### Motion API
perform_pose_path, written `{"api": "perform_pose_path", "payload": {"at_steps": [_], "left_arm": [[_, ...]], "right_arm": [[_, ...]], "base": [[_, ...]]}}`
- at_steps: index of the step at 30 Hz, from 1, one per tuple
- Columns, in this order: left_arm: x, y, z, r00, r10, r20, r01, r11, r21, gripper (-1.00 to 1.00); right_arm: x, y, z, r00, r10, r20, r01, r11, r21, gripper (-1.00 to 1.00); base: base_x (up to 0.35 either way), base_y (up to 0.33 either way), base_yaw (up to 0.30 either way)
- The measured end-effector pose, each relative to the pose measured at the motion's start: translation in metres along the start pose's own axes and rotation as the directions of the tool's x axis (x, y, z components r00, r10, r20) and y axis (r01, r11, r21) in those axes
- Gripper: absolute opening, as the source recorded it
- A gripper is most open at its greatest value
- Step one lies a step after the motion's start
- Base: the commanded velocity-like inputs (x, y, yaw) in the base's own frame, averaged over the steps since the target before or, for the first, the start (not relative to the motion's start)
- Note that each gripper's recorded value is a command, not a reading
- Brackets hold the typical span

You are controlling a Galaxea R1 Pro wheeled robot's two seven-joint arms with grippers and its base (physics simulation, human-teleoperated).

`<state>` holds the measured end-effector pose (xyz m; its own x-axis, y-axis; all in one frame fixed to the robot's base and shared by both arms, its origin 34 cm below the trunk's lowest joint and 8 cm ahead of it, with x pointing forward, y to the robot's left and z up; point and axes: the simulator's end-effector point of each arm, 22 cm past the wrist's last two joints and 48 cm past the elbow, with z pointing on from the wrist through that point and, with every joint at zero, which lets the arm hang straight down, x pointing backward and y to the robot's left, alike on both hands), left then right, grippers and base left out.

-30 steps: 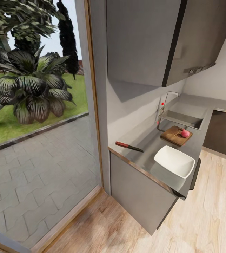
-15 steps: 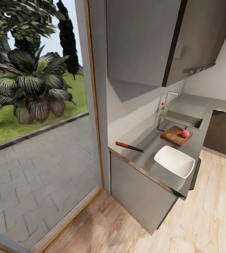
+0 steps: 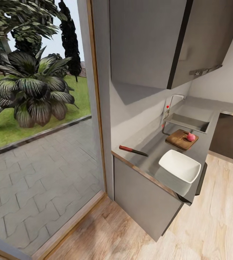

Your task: In the kitchen, take the Vidalia onion out of the sink, dice it on the chopping board with the paring knife, put the diced onion into the bowl on the countertop, then place both the paring knife and the chopping board into the sink.

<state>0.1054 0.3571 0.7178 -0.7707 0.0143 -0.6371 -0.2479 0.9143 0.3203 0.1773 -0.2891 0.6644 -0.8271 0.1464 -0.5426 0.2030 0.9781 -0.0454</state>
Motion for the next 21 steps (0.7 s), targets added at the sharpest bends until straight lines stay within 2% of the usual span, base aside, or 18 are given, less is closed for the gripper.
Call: {"api": "perform_pose_path", "payload": {"at_steps": [2,4,6,7,8,9,11,15,19,21], "left_arm": [[-0.003,-0.02,0.001,1.0,-0.002,0.008,0.001,0.996,0.084,1.0],[-0.003,-0.031,0.0,1.0,-0.019,0.006,0.018,0.991,0.13,1.0],[-0.006,-0.036,0.002,0.998,-0.061,0.002,0.06,0.987,0.147,1.0],[-0.01,-0.04,0.004,0.995,-0.095,0.006,0.093,0.984,0.151,1.0],[-0.017,-0.044,0.008,0.991,-0.128,0.021,0.124,0.98,0.158,1.0],[-0.04,-0.053,0.017,0.982,-0.173,0.075,0.157,0.971,0.181,1.0],[-0.062,-0.058,0.023,0.97,-0.204,0.13,0.177,0.964,0.197,1.0],[-0.08,-0.064,0.021,0.957,-0.237,0.167,0.2,0.957,0.211,1.0],[-0.084,-0.069,0.014,0.95,-0.271,0.154,0.237,0.949,0.207,1.0],[-0.081,-0.063,0.009,0.947,-0.289,0.14,0.264,0.948,0.175,1.0]], "right_arm": [[0.0,0.0,0.0,1.0,0.0,0.0,0.0,1.0,0.0,1.0],[0.0,0.0,0.0,1.0,0.0,0.0,0.0,1.0,-0.001,1.0],[0.0,0.0,0.0,1.0,0.0,0.0,0.0,1.0,0.0,1.0],[0.0,0.0,0.0,1.0,0.0,0.0,0.0,1.0,0.0,1.0],[0.0,0.0,0.0,1.0,0.0,0.0,0.0,1.0,0.0,1.0],[0.0,0.0,0.0,1.0,0.0,0.0,0.0,1.0,0.0,1.0],[0.0,0.0,0.0,1.0,0.0,0.0,0.0,1.0,0.0,1.0],[0.0,0.0,0.0,1.0,0.0,0.0,0.0,1.0,0.0,1.0],[0.0,0.0,0.0,1.0,0.0,0.0,0.0,1.0,0.0,1.0],[0.0,0.0,0.0,1.0,0.0,0.0,0.0,1.0,0.0,1.0]], "base": [[0.0,0.0,0.0],[0.0,0.0,0.0],[0.0,0.0,0.0],[0.0,0.0,0.0],[0.0,0.0,0.0],[0.0,0.0,0.0],[0.0,0.0,0.0],[0.0,0.0,0.0],[0.0,0.0,0.0],[0.0,0.0,0.0]]}}
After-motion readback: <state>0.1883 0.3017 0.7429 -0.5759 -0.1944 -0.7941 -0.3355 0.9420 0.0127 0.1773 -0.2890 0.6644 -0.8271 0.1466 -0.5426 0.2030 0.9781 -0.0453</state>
